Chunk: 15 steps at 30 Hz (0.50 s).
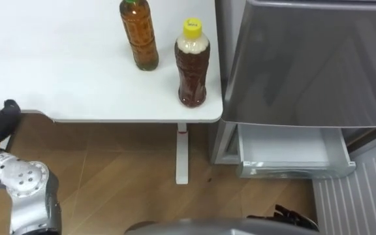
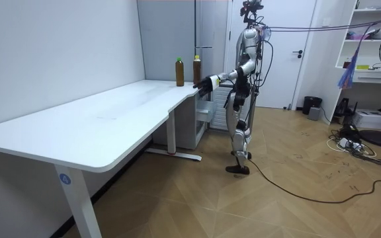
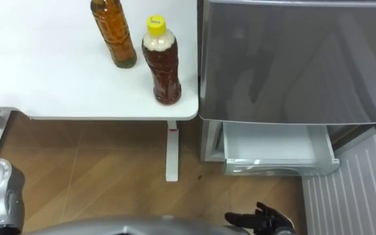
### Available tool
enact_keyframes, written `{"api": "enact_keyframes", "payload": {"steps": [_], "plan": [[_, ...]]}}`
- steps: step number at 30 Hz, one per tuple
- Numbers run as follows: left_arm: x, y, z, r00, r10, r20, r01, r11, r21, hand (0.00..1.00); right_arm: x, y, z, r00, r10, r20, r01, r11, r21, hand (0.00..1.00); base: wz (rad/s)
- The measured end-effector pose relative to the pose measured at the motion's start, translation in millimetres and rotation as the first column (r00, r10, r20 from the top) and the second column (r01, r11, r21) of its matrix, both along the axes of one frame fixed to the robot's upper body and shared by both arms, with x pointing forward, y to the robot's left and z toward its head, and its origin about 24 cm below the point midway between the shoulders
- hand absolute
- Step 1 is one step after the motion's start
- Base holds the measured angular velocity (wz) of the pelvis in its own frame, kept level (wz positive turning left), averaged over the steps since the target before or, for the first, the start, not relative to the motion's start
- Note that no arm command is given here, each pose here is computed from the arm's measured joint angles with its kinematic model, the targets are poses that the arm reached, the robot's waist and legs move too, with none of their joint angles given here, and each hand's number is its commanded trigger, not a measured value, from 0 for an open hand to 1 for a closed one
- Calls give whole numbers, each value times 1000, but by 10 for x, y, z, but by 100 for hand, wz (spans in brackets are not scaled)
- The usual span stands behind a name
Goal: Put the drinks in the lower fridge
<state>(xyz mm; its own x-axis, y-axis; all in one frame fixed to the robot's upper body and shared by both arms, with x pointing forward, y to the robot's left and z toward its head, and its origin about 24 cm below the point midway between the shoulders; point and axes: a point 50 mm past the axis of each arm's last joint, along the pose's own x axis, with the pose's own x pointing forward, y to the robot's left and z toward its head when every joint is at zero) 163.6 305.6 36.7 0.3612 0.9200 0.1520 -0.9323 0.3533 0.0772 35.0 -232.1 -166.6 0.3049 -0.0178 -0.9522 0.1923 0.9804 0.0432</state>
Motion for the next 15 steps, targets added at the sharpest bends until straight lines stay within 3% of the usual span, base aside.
{"api": "enact_keyframes", "payload": {"steps": [5, 9, 12, 15], "plan": [[46, -50, 317, 991, -36, 128, 28, 997, 68, 0, -20, -10, 1, 1000, -5, 3, 5, 1000, -5, 0, 0], [60, -149, 673, 969, -100, 228, 51, 977, 209, 0, -21, -16, 6, 1000, 0, 15, 1, 1000, -11, 0, 0], [51, -211, 868, 950, -158, 270, 68, 947, 315, 0, -32, -26, 7, 1000, -15, 16, 15, 1000, -11, 0, 0], [61, -245, 936, 938, -201, 282, 97, 934, 345, 0, -45, -33, 6, 999, -28, 16, 28, 1000, -13, 0, 0]]}}
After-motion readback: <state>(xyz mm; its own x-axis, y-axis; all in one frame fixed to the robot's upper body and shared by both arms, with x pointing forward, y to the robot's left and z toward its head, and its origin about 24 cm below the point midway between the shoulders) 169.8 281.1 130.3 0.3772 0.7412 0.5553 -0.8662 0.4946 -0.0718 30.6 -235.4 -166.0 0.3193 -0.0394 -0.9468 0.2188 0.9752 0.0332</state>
